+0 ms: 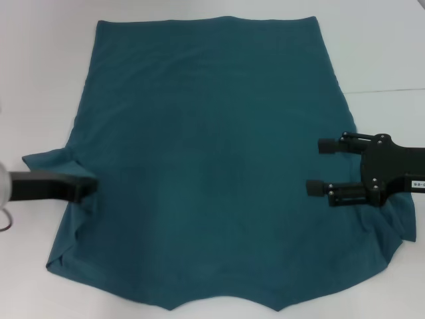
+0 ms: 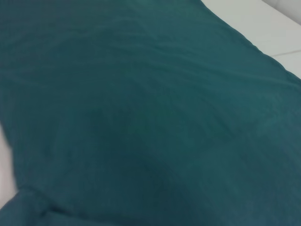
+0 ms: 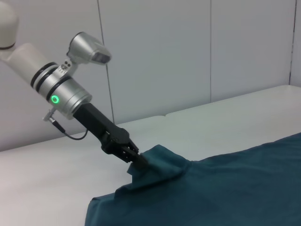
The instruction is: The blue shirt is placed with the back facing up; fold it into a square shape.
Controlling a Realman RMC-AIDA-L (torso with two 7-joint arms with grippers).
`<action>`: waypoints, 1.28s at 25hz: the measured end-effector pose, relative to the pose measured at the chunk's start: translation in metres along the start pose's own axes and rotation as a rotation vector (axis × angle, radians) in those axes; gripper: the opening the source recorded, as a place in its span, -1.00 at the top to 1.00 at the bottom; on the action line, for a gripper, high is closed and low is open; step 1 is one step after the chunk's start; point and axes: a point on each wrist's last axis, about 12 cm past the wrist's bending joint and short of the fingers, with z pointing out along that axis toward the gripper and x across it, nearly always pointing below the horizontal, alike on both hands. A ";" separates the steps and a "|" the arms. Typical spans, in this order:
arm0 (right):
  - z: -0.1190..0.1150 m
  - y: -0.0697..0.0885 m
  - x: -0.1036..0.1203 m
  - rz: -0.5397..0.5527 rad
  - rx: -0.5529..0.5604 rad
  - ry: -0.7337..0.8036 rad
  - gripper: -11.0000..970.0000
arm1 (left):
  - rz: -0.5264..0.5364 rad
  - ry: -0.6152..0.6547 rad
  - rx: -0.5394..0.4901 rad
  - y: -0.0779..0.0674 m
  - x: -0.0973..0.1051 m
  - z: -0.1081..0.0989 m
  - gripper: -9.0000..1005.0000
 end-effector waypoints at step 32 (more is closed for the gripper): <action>0.006 -0.006 -0.004 -0.029 0.037 -0.017 -0.90 | -0.014 0.025 -0.108 -0.024 -0.041 0.022 0.01</action>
